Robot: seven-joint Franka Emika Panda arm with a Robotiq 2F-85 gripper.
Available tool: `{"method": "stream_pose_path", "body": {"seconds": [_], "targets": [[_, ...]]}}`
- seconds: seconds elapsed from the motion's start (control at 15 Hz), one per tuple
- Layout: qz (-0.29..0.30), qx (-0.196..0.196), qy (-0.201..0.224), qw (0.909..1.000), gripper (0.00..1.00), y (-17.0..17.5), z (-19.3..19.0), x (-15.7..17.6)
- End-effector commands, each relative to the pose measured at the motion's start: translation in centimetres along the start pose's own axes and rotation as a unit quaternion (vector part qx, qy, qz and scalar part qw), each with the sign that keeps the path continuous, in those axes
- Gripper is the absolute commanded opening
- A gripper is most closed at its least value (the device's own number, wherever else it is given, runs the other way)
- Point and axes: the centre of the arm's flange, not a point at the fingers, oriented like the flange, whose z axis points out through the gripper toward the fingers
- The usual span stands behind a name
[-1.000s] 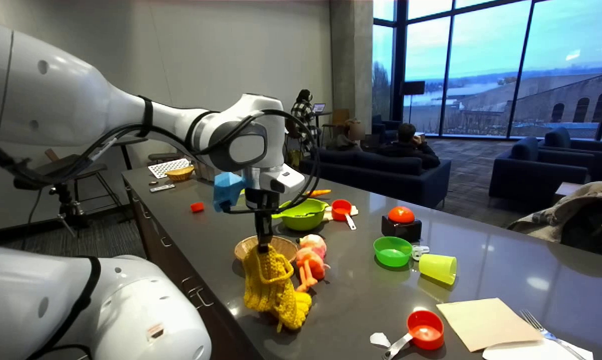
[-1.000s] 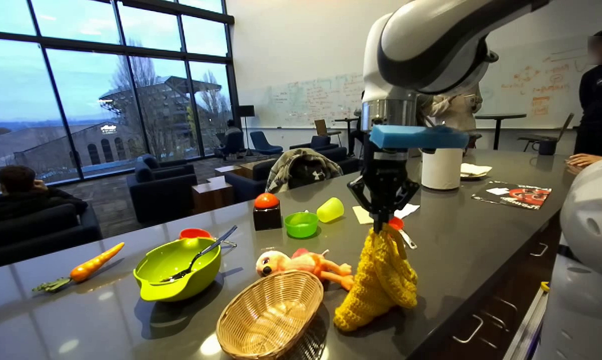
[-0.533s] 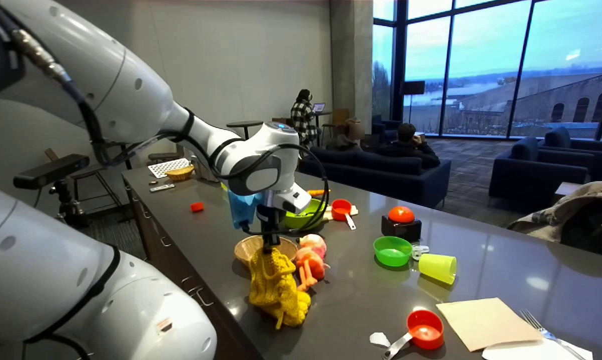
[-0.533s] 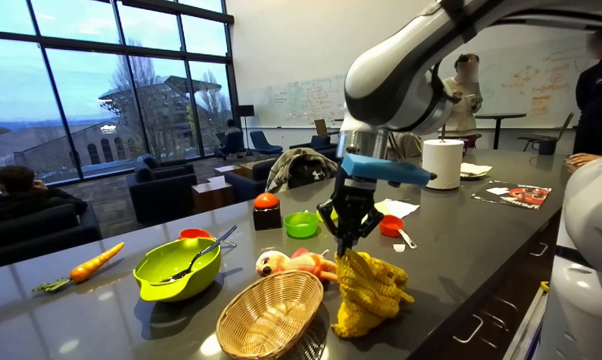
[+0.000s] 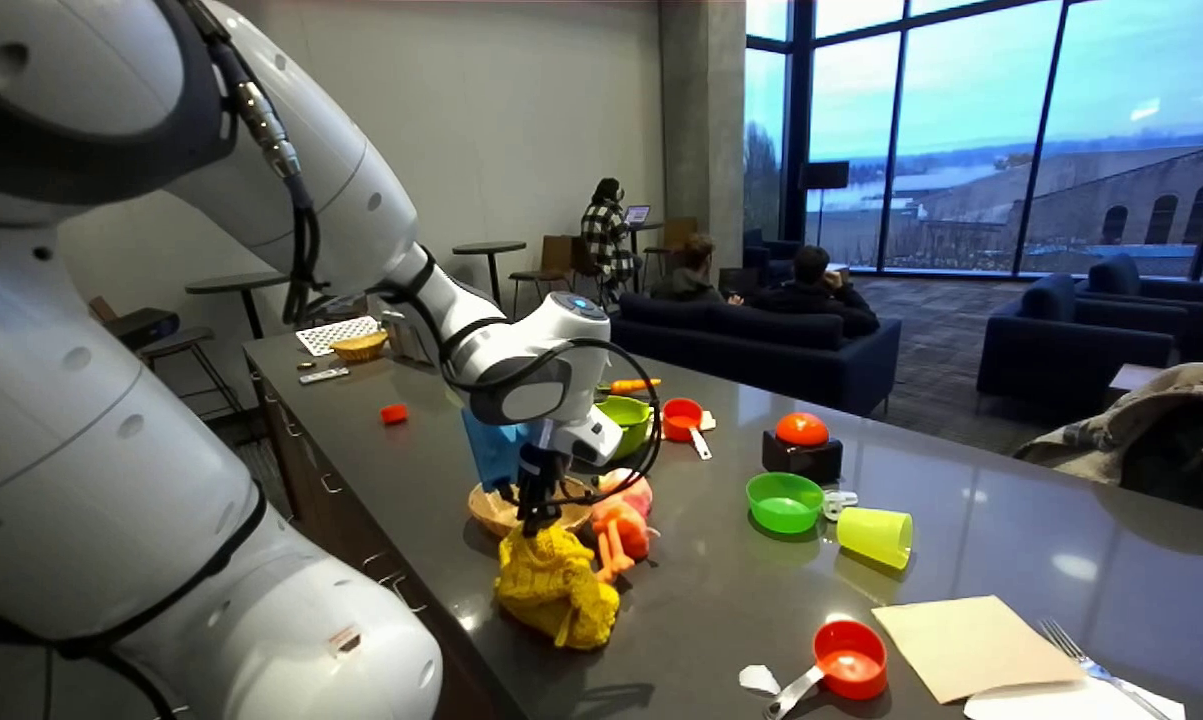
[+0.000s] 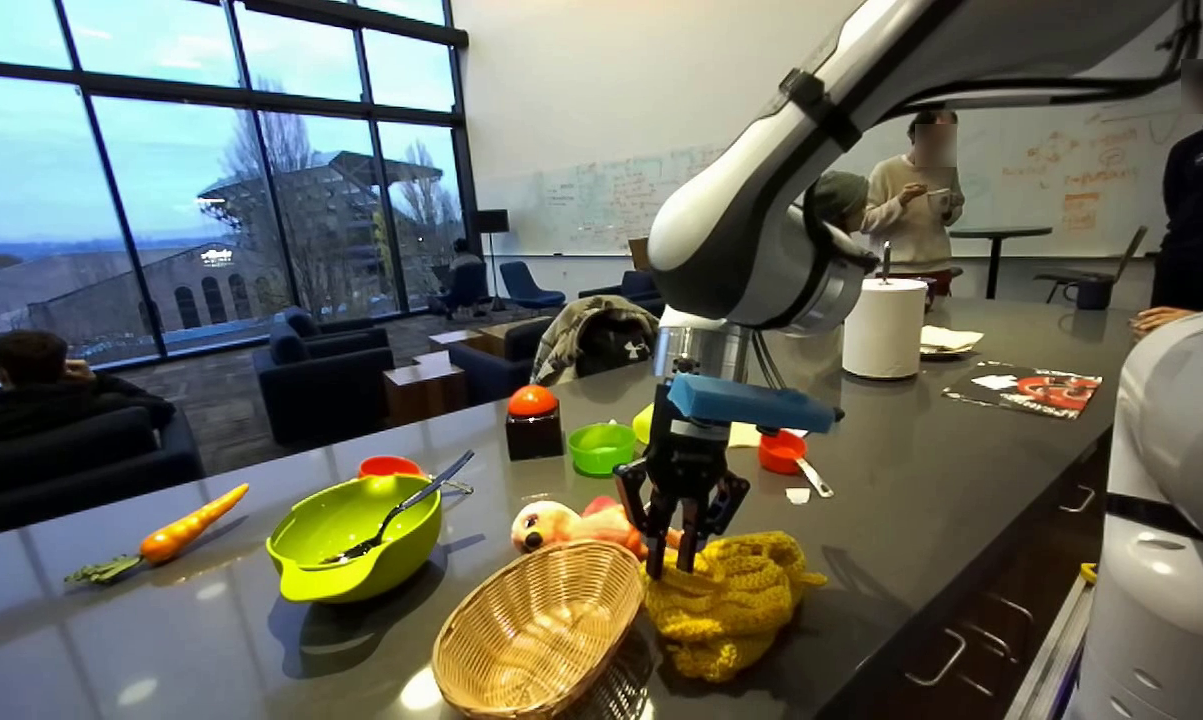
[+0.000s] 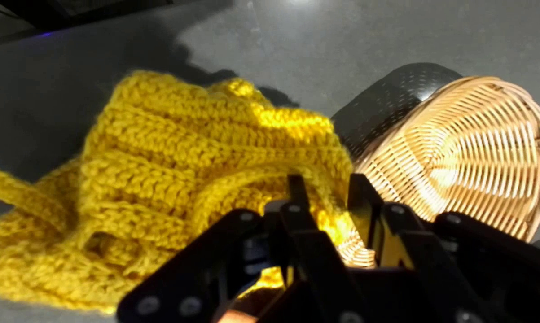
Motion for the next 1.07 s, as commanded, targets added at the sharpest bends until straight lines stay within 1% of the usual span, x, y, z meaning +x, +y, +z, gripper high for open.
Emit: {"method": "stream_pose_path", "body": {"seconds": [0.0, 0.07, 0.13, 0.2, 0.33, 0.47, 0.53, 0.67, 0.73, 0.8, 0.93, 1.0], "targets": [[-0.010, -0.003, -0.002, 0.9999, 0.57, -1.1, 0.0, 0.2], [-0.016, -0.012, -0.003, 0.9998, 0.58, -2.2, -0.1, 0.5], [-0.025, -0.022, -0.005, 0.9994, 0.63, -3.3, -0.2, 0.5], [-0.032, -0.037, -0.005, 0.9988, 0.68, -4.5, -0.2, 0.7], [-0.049, -0.070, -0.007, 0.9963, 0.81, -6.5, -0.4, 0.7], [-0.045, -0.128, -0.003, 0.9907, 0.95, -8.4, -0.9, 0.6], [-0.038, -0.156, 0.001, 0.9870, 0.99, -8.9, -1.3, 0.2], [-0.026, -0.193, 0.010, 0.9809, 1.00, -9.6, -1.9, -0.1], [-0.021, -0.201, 0.015, 0.9793, 1.00, -9.5, -2.0, -0.3], [-0.017, -0.203, 0.021, 0.9788, 1.00, -9.6, -2.1, -0.3], [-0.005, -0.192, 0.033, 0.9809, 1.00, -9.1, -1.7, 0.3], [0.002, -0.180, 0.035, 0.9830, 1.00, -8.8, -1.1, 0.7]]}}
